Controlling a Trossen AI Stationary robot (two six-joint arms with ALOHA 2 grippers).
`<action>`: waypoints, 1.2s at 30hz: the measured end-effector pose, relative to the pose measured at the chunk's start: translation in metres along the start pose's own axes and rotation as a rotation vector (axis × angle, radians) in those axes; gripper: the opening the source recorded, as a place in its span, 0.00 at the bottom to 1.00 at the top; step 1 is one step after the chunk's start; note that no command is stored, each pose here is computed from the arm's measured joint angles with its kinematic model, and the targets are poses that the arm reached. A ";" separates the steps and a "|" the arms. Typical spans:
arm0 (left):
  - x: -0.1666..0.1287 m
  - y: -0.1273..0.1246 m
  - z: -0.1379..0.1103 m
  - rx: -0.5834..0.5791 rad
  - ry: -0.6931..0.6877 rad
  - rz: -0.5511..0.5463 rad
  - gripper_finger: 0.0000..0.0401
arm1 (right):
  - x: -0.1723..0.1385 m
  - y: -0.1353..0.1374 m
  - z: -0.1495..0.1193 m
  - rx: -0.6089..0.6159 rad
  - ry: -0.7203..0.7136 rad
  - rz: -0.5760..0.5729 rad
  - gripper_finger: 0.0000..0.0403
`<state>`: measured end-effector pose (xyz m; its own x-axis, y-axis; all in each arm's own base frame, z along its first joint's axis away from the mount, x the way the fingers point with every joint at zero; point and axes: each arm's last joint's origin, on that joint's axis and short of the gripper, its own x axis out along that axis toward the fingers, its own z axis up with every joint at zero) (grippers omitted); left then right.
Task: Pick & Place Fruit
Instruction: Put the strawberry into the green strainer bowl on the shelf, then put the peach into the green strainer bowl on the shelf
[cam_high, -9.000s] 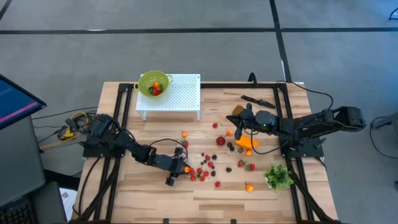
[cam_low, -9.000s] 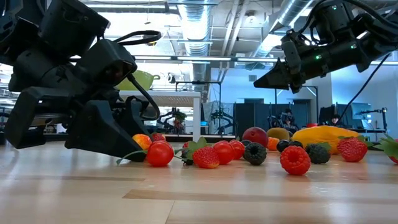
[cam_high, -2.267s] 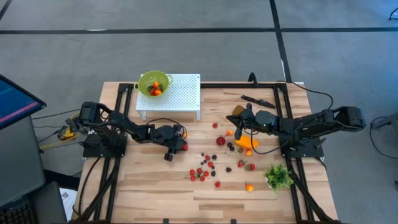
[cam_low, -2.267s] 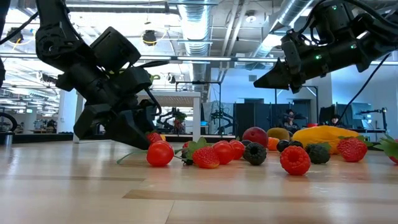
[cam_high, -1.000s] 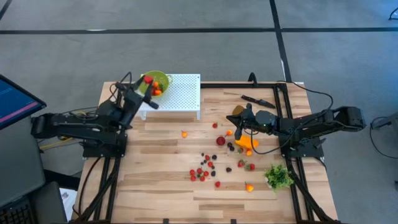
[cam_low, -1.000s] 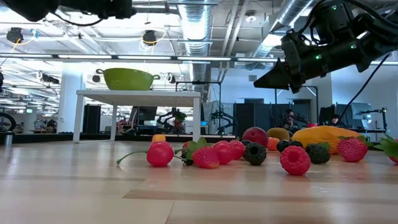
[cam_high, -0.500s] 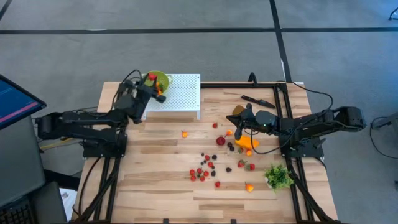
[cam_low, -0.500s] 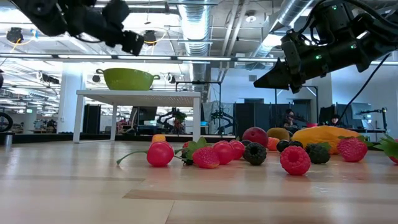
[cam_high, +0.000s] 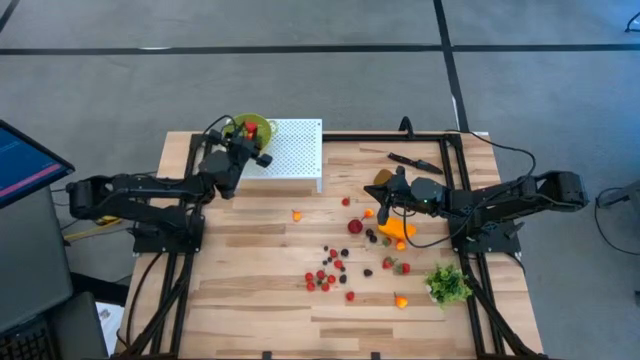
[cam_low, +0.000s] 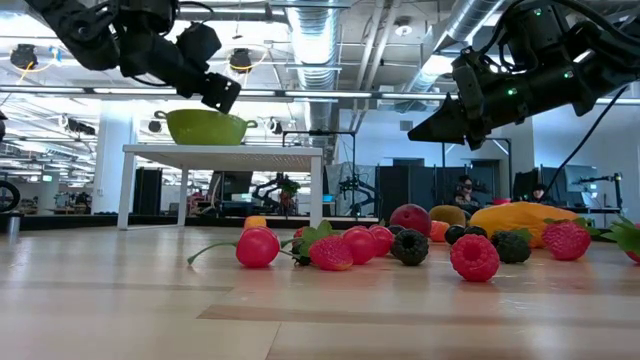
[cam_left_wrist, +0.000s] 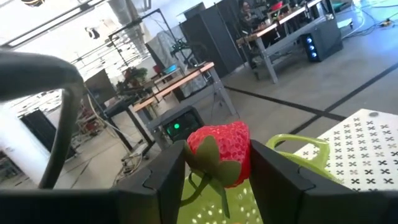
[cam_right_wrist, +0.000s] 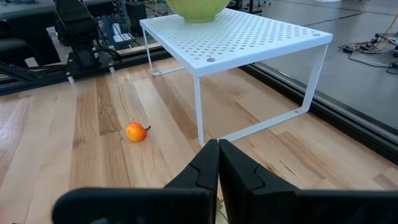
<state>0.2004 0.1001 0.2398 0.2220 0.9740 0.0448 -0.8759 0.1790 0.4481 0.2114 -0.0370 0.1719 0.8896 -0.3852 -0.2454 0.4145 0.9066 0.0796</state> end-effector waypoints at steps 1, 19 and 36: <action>0.000 0.000 0.000 0.000 0.007 0.012 0.40 | 0.000 0.000 0.000 0.000 0.000 0.000 0.01; -0.013 -0.007 0.004 -0.001 0.001 -0.009 0.60 | 0.000 0.000 0.000 0.000 0.000 0.000 0.01; -0.102 -0.054 0.016 -0.152 -0.240 -0.898 0.58 | 0.000 0.000 0.000 0.000 0.000 0.000 0.01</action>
<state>0.2317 -0.0111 0.2256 0.9088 0.4113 -0.0699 -0.3772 0.8817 0.2836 0.2114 -0.0370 0.1719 0.8897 -0.3850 -0.2454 0.4144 0.9066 0.0796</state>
